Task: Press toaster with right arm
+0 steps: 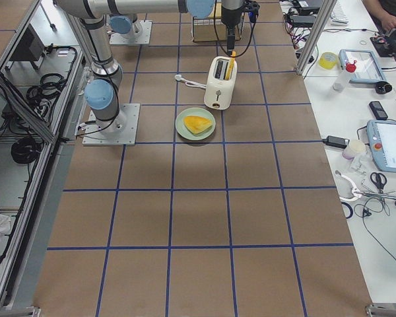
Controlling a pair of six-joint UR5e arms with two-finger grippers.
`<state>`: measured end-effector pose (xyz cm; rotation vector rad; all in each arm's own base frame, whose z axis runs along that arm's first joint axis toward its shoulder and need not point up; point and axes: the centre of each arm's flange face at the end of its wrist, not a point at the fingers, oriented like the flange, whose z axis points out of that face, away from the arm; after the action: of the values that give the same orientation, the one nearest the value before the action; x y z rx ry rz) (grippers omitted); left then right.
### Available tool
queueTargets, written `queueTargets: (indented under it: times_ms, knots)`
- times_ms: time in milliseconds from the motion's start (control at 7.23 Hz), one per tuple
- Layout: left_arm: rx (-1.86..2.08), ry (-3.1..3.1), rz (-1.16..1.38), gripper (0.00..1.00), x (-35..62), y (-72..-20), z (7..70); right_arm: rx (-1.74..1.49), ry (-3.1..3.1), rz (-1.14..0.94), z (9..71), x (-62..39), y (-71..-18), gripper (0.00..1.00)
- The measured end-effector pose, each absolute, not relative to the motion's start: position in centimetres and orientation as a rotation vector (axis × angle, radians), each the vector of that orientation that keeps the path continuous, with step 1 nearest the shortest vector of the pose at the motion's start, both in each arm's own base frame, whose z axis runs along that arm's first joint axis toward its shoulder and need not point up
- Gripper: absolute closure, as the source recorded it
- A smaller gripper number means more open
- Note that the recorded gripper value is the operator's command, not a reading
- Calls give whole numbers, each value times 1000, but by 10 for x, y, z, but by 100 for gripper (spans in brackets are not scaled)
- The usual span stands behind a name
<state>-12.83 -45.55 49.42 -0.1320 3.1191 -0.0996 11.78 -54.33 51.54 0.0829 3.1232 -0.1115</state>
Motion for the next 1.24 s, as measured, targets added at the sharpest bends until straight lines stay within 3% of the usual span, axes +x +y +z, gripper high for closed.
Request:
queueTargets:
  times_ms: [1245]
  knots:
    - [-132,3120,-100,0,-128,-455,494,71,3131,-110,515,117,-544,0]
